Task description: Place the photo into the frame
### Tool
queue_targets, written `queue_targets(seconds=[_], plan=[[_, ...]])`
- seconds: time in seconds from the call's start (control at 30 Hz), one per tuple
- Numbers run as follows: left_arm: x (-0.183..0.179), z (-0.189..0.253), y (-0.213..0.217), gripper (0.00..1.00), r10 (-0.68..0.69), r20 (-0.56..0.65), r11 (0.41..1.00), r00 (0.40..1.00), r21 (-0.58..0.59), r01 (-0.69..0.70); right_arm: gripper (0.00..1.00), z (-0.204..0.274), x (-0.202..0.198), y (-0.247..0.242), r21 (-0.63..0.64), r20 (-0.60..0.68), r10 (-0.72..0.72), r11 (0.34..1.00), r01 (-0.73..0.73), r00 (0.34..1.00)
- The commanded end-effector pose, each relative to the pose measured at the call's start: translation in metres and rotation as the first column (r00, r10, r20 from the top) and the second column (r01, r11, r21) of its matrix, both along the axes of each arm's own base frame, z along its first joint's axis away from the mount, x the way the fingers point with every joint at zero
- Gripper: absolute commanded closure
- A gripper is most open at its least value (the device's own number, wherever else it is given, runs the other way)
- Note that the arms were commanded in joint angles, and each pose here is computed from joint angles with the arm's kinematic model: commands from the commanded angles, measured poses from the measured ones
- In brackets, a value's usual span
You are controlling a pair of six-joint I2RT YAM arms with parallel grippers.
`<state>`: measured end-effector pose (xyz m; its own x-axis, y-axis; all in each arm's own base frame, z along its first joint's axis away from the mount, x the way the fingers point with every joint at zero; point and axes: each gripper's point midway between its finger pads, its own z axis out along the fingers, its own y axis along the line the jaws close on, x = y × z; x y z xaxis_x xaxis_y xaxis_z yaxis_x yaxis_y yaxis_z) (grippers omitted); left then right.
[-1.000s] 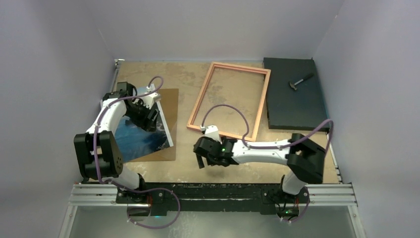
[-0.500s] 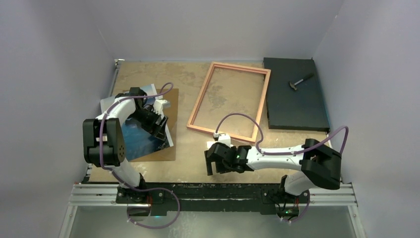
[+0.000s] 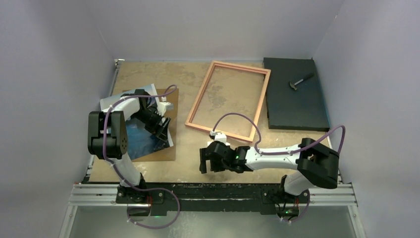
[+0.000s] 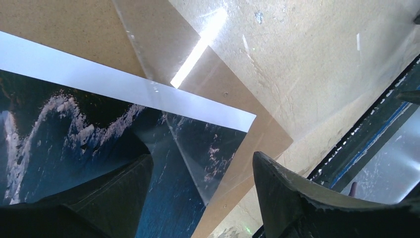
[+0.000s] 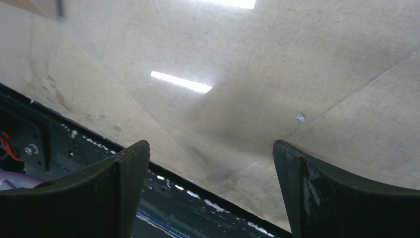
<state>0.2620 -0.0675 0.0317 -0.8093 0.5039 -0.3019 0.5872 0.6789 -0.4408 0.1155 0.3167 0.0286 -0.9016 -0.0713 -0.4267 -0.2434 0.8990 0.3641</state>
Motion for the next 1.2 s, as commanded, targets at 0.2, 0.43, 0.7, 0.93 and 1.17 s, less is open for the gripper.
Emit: queue_targets(seconds=[0.2,0.43,0.7,0.93,1.17], plan=[[-0.007,-0.022,-0.006,0.34,-0.032,-0.086,0.999,0.996,-0.039,0.029,0.05,-0.048,-0.006,-0.018,-0.080,-0.092,0.002,0.997,-0.009,0.996],[-0.002,-0.006,-0.013,0.53,-0.035,-0.101,0.995,0.994,-0.099,0.024,0.06,-0.060,0.000,-0.012,-0.090,-0.100,0.020,0.996,-0.029,0.995],[0.001,0.027,-0.034,0.62,-0.077,-0.131,0.966,0.988,-0.255,0.042,0.07,-0.069,0.007,-0.011,-0.083,-0.114,0.022,0.996,-0.031,0.993],[-0.006,0.045,-0.042,0.67,-0.121,-0.172,0.930,0.978,-0.364,0.051,0.07,-0.076,0.010,-0.016,-0.071,-0.133,0.014,0.997,-0.024,0.991],[-0.006,0.072,-0.044,0.71,-0.129,-0.143,0.905,0.981,-0.423,0.058,0.07,-0.078,0.012,-0.015,-0.068,-0.135,0.015,0.997,-0.025,0.991]])
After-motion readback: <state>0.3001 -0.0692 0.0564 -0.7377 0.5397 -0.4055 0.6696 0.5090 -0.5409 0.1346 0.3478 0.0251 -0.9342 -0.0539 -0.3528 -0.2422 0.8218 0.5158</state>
